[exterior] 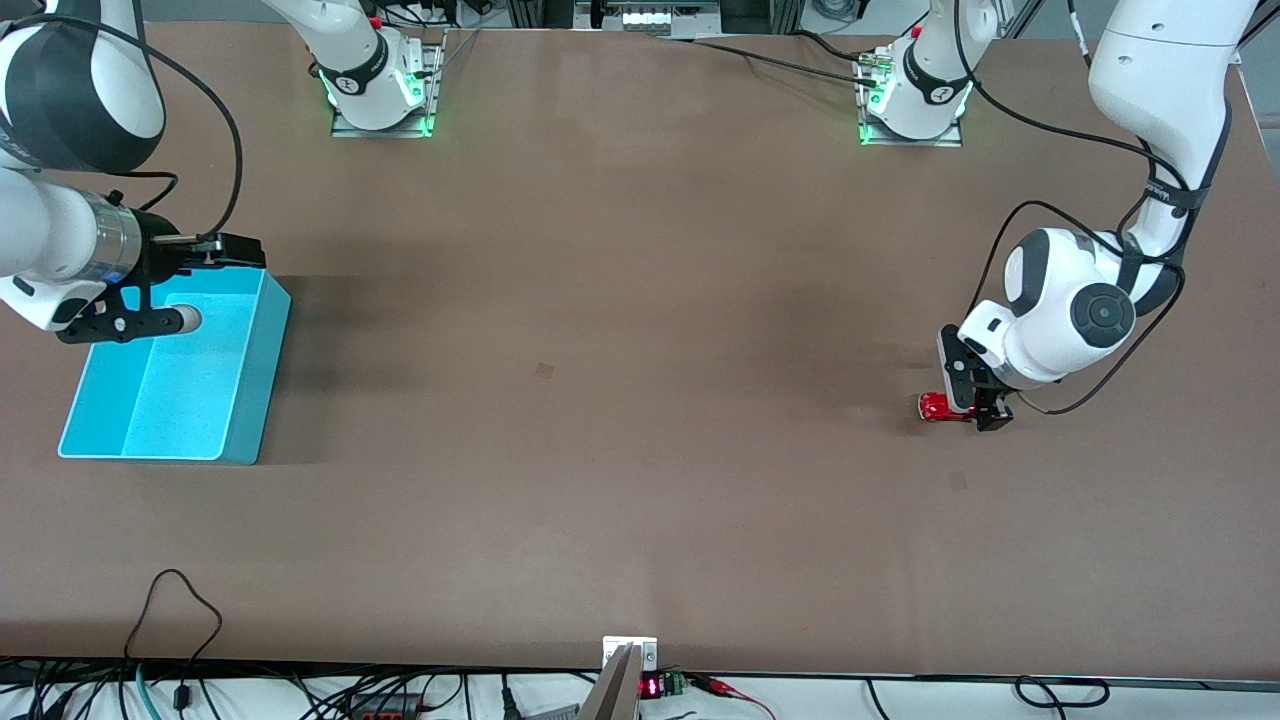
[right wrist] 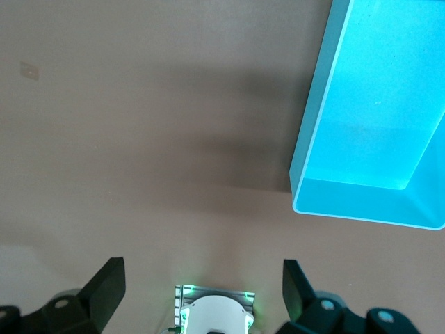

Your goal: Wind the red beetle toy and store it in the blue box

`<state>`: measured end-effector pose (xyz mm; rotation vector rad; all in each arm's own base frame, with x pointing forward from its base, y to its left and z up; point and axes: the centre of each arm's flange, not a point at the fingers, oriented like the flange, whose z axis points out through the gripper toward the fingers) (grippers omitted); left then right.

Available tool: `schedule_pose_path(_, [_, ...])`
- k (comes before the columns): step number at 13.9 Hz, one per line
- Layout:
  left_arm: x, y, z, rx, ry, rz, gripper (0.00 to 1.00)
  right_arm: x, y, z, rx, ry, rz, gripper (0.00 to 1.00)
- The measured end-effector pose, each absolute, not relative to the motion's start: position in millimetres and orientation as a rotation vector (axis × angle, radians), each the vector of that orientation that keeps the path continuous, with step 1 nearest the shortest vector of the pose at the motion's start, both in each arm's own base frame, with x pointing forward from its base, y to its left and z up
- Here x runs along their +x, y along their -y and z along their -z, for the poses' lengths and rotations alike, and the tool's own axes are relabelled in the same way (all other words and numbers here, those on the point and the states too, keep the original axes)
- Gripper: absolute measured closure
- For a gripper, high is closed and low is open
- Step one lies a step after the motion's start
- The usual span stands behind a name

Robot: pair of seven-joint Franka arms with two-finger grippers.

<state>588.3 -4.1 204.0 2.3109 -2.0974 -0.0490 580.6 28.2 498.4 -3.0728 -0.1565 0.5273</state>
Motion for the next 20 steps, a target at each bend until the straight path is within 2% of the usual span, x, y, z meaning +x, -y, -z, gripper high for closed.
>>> schedule_pose_path(9, [588.3,0.5,-187.3,2.284,2.166,0.057,0.01,580.8,-25.4,-497.9,-3.072,0.149,-0.530,0.00])
schedule_pose_path(11, [588.2,-2.6,-186.6,2.287,2.162,0.058,0.13,580.8,-25.0,-497.9,-3.072,0.148,-0.530,0.00])
schedule_pose_path(12, [588.2,-3.0,-186.6,2.288,2.161,0.057,0.13,580.8,-25.1,-497.9,-3.072,0.148,-0.530,0.00])
schedule_pose_path(15, [588.5,-3.0,-186.8,2.288,2.163,0.053,0.41,580.8,-25.2,-497.9,-3.072,0.148,-0.530,0.00])
schedule_pose_path(20, [588.8,-3.0,-187.1,2.289,2.165,0.051,0.50,580.7,-29.1,-498.0,-3.035,0.143,-0.522,0.00])
